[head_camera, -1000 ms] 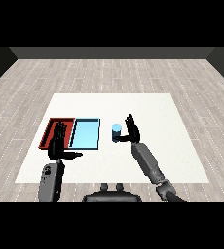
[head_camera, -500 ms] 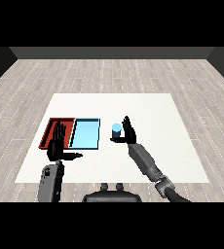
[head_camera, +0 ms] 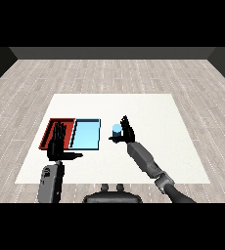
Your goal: Pick the blue can and put it in the blue box
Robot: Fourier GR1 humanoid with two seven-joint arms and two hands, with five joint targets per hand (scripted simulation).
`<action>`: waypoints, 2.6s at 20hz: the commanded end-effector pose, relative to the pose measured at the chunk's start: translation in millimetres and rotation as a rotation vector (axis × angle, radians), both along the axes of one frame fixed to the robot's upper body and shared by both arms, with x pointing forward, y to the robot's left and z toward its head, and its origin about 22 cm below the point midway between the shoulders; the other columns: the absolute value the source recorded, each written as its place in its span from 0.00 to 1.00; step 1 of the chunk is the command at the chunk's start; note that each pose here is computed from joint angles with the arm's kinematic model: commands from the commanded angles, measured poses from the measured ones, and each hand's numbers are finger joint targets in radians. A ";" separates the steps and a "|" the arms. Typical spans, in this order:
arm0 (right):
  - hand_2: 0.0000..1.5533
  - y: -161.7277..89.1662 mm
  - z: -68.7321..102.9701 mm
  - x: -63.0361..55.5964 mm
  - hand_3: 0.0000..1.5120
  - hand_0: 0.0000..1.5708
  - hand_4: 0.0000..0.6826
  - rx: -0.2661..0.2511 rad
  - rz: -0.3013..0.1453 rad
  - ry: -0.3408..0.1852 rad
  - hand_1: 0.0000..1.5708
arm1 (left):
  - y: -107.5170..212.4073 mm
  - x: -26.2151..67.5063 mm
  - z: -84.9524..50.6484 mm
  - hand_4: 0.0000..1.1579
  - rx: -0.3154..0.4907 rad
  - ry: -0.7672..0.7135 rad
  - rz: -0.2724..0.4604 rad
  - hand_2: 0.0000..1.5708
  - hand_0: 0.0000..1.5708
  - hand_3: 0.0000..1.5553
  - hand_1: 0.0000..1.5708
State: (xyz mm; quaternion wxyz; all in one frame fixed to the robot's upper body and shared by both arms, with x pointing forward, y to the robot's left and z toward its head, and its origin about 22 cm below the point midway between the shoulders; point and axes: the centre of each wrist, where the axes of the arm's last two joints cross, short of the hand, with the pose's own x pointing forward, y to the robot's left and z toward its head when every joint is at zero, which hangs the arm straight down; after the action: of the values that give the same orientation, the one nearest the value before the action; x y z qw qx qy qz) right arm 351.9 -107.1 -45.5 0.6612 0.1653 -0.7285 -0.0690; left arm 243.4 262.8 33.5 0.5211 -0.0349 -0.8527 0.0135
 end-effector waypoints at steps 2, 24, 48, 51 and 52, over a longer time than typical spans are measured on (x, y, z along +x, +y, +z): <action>0.00 2.5 2.5 15.4 0.00 0.00 0.00 -0.018 -0.024 0.024 0.00 | -3.1 -4.7 -23.5 0.00 -0.012 -0.008 0.000 0.00 0.00 0.00 0.00; 0.95 -3.5 -12.5 14.3 0.94 0.96 0.91 -0.299 -0.220 0.135 0.96 | 1.3 -2.7 2.8 0.00 -0.008 0.009 -0.007 0.00 0.00 0.00 0.00; 0.93 -18.8 85.7 0.4 0.93 0.90 0.91 -0.424 -0.173 -0.192 0.90 | -80.9 17.8 -19.1 0.00 0.066 0.168 -0.202 0.00 0.00 0.00 0.00; 0.93 -26.3 88.4 -24.9 0.93 0.90 0.90 -0.439 -0.172 -0.186 0.90 | -85.1 19.5 -19.7 0.00 0.065 0.169 -0.202 0.00 0.00 0.00 0.00; 0.93 -26.3 105.8 -27.0 0.93 0.90 0.90 -0.432 -0.187 -0.219 0.90 | -87.6 17.1 -29.1 0.00 0.067 0.161 -0.200 0.00 0.00 0.00 0.00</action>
State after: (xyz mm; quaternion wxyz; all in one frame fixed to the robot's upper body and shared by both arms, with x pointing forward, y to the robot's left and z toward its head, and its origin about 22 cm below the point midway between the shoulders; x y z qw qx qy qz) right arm 349.8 -123.5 45.0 0.5994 -0.0371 -0.7984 0.0431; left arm 260.9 183.1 13.4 0.5868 -0.0981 -0.8014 -0.0622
